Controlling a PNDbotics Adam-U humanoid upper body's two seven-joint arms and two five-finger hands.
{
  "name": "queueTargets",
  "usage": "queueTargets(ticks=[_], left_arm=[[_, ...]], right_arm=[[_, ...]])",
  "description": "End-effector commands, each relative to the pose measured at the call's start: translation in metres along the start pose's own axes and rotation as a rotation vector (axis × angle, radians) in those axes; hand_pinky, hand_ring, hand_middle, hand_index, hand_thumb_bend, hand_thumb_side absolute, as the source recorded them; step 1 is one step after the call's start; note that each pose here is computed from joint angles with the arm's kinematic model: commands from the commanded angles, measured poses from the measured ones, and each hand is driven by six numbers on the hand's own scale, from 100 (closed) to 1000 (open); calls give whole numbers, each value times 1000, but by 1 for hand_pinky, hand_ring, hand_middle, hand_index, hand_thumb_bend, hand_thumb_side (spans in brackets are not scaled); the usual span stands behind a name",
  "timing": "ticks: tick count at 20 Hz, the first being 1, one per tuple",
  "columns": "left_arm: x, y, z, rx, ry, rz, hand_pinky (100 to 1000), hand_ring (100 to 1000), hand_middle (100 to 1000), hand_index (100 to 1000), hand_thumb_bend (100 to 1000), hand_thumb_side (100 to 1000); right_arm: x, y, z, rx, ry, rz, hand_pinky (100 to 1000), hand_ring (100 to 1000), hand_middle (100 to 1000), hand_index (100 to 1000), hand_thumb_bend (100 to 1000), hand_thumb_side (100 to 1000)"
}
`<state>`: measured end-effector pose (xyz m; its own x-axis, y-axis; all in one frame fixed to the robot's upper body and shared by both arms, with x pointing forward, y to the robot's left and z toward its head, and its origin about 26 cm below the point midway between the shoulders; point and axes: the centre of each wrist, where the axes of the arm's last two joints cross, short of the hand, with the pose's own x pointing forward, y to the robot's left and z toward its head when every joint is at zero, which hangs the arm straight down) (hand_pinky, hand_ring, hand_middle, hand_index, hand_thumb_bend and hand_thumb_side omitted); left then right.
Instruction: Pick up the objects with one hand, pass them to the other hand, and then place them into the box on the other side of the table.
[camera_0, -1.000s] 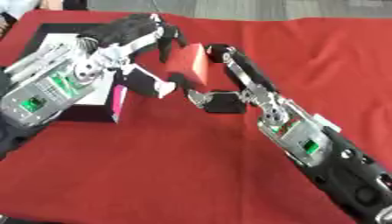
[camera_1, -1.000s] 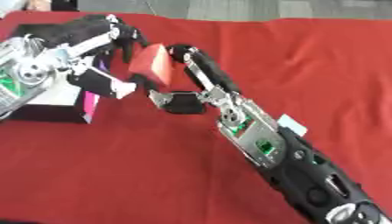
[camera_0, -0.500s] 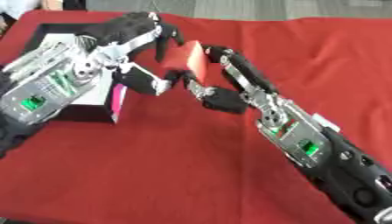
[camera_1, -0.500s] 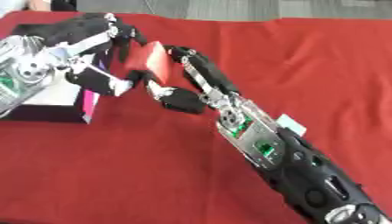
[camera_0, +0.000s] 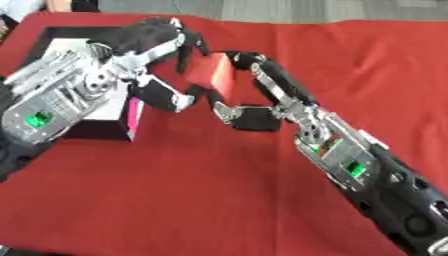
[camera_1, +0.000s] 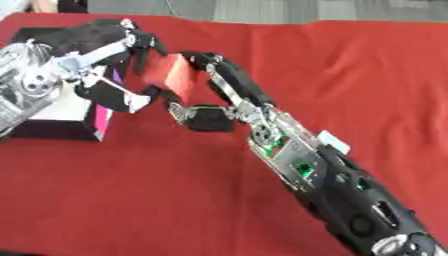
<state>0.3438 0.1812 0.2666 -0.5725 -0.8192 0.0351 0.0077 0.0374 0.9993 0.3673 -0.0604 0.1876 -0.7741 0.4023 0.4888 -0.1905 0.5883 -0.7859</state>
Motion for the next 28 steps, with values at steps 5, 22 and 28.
queueTargets(ticks=[5, 22, 28], left_arm=[[-10, 10, 6, 18, 40, -44, 700, 613, 362, 366, 226, 104], [-32, 11, 20, 50, 135, -62, 695, 613, 358, 363, 260, 100], [-50, 25, 48, 137, 233, -58, 696, 610, 357, 360, 263, 100]], right_arm=[[4, -14, -2, 1, -34, 19, 892, 801, 689, 896, 405, 100], [3, -18, -1, 6, -23, 1, 888, 800, 688, 882, 452, 100], [4, -21, -1, -39, 1, -10, 875, 796, 686, 881, 364, 100]])
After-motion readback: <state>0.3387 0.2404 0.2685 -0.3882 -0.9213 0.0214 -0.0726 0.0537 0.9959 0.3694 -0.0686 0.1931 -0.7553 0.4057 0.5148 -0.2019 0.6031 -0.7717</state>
